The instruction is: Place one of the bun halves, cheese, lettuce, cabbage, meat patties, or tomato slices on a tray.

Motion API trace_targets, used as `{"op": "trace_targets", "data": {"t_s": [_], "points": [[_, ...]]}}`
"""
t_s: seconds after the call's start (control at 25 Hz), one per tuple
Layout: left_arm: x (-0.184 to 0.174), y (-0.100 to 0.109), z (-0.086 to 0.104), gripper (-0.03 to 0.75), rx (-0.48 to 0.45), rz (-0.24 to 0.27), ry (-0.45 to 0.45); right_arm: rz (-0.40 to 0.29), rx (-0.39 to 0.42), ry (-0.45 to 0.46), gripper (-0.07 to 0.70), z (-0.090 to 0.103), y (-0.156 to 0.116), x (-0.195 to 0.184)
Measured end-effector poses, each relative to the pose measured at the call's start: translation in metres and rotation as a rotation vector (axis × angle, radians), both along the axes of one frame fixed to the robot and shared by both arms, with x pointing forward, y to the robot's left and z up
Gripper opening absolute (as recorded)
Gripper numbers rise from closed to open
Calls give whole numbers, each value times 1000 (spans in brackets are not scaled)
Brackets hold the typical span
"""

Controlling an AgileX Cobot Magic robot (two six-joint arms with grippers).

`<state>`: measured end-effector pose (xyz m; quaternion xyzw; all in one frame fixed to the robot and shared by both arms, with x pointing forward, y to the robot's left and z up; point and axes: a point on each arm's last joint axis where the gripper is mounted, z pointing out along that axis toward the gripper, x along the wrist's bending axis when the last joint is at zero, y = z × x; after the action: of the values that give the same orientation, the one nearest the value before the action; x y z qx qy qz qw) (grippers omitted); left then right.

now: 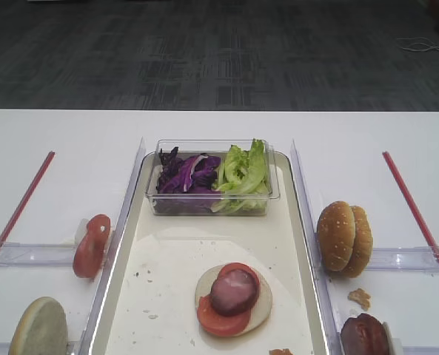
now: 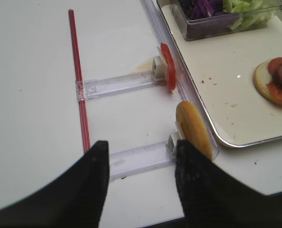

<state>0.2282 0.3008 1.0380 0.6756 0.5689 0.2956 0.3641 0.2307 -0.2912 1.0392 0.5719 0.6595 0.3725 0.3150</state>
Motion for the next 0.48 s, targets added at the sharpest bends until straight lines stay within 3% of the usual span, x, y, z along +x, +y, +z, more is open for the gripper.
{"op": "trace_targets", "data": {"t_s": [0.48], "points": [[0, 0, 0, 306, 0, 0, 0, 0, 0, 0, 390, 0, 0, 0]]}}
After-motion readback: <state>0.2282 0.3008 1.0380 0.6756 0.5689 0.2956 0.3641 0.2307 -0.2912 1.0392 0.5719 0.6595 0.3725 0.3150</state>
